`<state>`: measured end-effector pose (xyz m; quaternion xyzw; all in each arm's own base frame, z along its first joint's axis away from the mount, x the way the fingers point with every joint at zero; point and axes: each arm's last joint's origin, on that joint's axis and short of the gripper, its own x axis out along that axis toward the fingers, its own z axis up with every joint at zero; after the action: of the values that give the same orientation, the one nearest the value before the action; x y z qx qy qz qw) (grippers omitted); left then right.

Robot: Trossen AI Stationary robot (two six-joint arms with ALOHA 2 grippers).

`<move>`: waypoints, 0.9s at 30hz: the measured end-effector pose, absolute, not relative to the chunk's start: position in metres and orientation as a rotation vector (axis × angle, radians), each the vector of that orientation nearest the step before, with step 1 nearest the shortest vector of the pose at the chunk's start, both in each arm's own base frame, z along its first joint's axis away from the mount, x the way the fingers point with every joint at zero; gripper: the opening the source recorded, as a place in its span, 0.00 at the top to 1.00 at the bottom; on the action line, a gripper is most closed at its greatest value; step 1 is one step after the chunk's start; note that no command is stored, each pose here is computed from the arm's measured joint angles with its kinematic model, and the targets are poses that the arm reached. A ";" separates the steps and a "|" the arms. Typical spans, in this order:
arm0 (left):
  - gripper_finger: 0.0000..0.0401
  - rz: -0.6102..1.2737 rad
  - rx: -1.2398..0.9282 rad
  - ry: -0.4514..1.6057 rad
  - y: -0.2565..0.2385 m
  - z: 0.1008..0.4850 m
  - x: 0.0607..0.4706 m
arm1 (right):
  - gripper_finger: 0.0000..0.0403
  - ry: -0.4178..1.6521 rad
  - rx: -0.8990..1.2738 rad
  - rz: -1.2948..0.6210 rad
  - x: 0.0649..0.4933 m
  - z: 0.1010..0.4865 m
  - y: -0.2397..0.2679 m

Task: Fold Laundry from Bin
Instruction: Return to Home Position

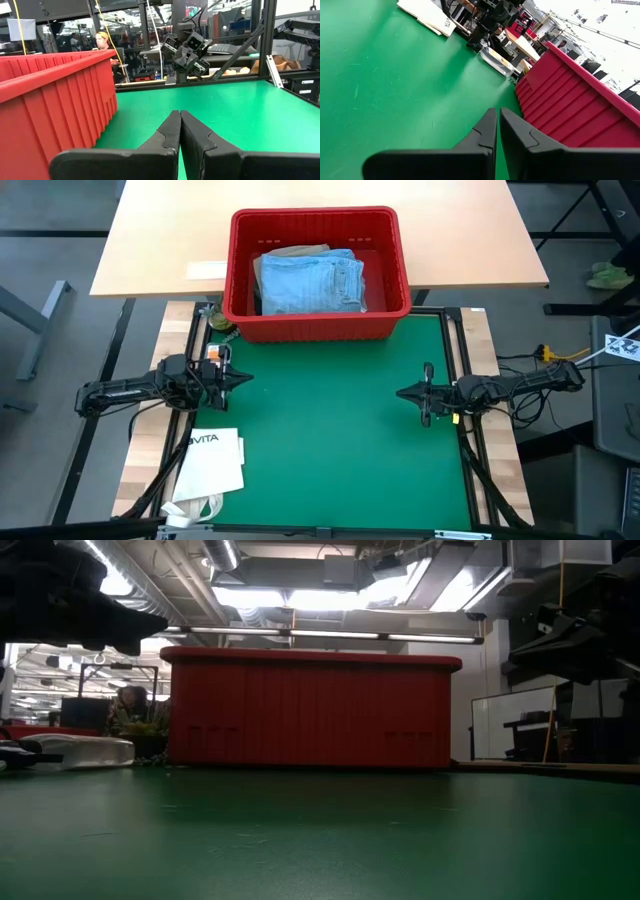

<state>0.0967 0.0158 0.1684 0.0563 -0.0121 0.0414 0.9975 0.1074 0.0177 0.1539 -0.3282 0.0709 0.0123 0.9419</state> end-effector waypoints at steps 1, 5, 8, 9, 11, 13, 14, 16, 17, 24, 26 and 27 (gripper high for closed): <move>1.00 0.083 0.113 -0.024 0.016 0.168 0.097 | 0.94 0.145 -0.669 0.025 0.107 0.154 0.018; 1.00 0.083 0.113 -0.024 0.016 0.168 0.097 | 0.94 0.145 -0.669 0.025 0.107 0.154 0.018; 1.00 0.084 0.113 -0.025 0.016 0.168 0.097 | 0.94 0.145 -0.669 0.025 0.107 0.154 0.018; 1.00 0.084 0.113 -0.025 0.016 0.168 0.097 | 0.94 0.145 -0.669 0.025 0.107 0.154 0.018; 1.00 0.084 0.113 -0.025 0.016 0.168 0.097 | 0.94 0.144 -0.669 0.025 0.107 0.154 0.018; 1.00 0.084 0.113 -0.025 0.016 0.168 0.097 | 0.94 0.145 -0.669 0.025 0.107 0.154 0.018; 1.00 0.084 0.113 -0.025 0.016 0.168 0.097 | 0.94 0.144 -0.669 0.025 0.107 0.154 0.018; 1.00 0.084 0.113 -0.025 0.016 0.169 0.097 | 0.94 0.145 -0.668 0.025 0.107 0.154 0.018; 1.00 0.084 0.113 -0.025 0.016 0.168 0.097 | 0.94 0.144 -0.668 0.026 0.107 0.154 0.018; 1.00 0.084 0.113 -0.026 0.016 0.168 0.097 | 0.94 0.082 -0.651 0.011 0.104 0.160 0.015; 1.00 0.084 0.113 -0.026 0.016 0.169 0.097 | 0.94 0.061 -0.646 -0.005 0.103 0.162 0.014; 1.00 0.084 0.113 -0.027 0.016 0.169 0.097 | 0.94 0.052 -0.643 -0.014 0.102 0.163 0.013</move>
<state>0.0966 0.0158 0.1686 0.0564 -0.0135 0.0420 0.9974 0.1025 0.0132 0.1626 -0.3161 0.0258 -0.0069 0.9484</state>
